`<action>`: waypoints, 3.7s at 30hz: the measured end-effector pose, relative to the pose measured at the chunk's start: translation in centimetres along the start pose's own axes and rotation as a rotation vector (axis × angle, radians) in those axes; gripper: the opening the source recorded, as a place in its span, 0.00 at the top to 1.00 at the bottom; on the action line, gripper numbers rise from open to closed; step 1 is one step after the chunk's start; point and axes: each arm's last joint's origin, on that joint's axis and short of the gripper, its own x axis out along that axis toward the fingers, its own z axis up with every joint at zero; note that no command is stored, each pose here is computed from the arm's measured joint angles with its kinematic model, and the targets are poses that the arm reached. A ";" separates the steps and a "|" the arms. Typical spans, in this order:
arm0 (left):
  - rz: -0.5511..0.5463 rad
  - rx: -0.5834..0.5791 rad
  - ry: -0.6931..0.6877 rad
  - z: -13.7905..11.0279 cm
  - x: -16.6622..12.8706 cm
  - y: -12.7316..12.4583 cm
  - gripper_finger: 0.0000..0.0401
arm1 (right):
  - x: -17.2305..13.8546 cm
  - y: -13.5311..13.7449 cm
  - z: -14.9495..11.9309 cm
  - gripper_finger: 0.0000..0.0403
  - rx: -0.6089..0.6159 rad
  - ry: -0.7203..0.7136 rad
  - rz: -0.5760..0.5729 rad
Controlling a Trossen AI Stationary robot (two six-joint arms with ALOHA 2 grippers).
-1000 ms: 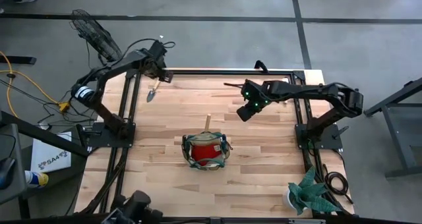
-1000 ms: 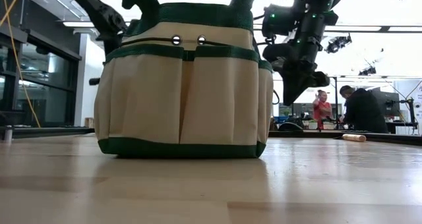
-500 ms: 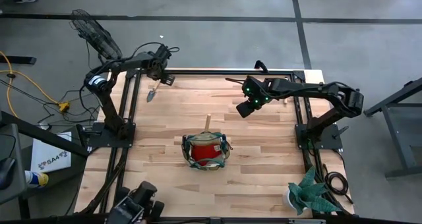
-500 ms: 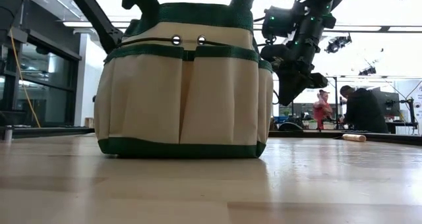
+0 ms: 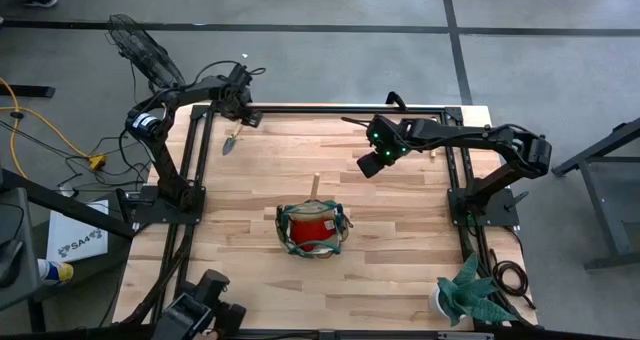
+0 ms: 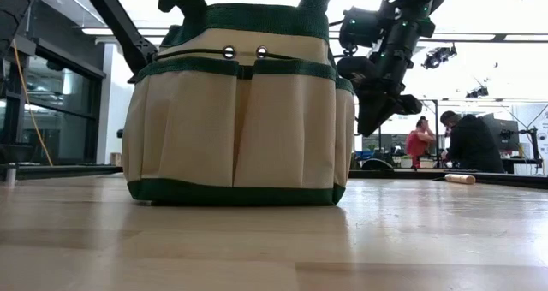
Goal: Pick & Place Garden tools in Gardening bag
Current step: Put the left light brown trowel into the white gardening bag
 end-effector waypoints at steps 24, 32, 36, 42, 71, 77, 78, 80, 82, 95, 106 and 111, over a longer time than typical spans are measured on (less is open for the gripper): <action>-0.017 0.022 0.102 -0.4 2.1 -0.2 0.86 | 0.0 0.0 0.1 0.86 -0.004 -0.006 0.004; -0.054 0.023 0.060 -0.8 -0.5 -0.1 0.86 | 0.0 0.0 0.0 0.86 -0.004 -0.005 0.004; -0.098 -0.003 -0.032 -0.9 -4.0 0.0 0.86 | 0.0 0.0 0.0 0.86 -0.004 -0.006 0.003; -0.181 -0.003 -0.212 -2.7 -10.8 -1.9 0.86 | 0.0 0.0 0.0 0.86 -0.020 -0.008 0.001; -0.439 -0.103 -1.051 -24.5 -26.6 -19.2 0.86 | 0.0 0.1 0.7 0.86 -0.116 -0.115 -0.067; -0.453 -0.075 -1.192 -27.4 -28.3 -22.1 0.86 | 0.0 0.1 0.7 0.86 -0.115 -0.116 -0.067; -0.447 -0.081 -1.210 -27.8 -28.6 -22.4 0.86 | 0.0 0.1 0.7 0.86 -0.115 -0.116 -0.067; -0.425 -0.088 -1.239 -28.7 -29.2 -23.0 0.86 | 0.0 0.1 0.7 0.86 -0.114 -0.116 -0.066; -0.390 -0.082 -1.259 -29.4 -29.7 -23.5 0.86 | 0.0 0.1 0.7 0.86 -0.114 -0.119 -0.065; -0.377 -0.026 -1.265 -31.6 -30.2 -27.8 0.86 | -0.1 0.4 1.2 0.86 -0.116 -0.173 -0.033; -0.384 0.091 -1.273 -34.3 -33.0 -31.1 0.86 | -0.2 0.8 1.8 0.86 -0.119 -0.231 0.002; -0.434 0.091 -1.262 -36.3 -32.3 -31.8 0.86 | -0.3 0.9 2.0 0.86 -0.120 -0.252 0.014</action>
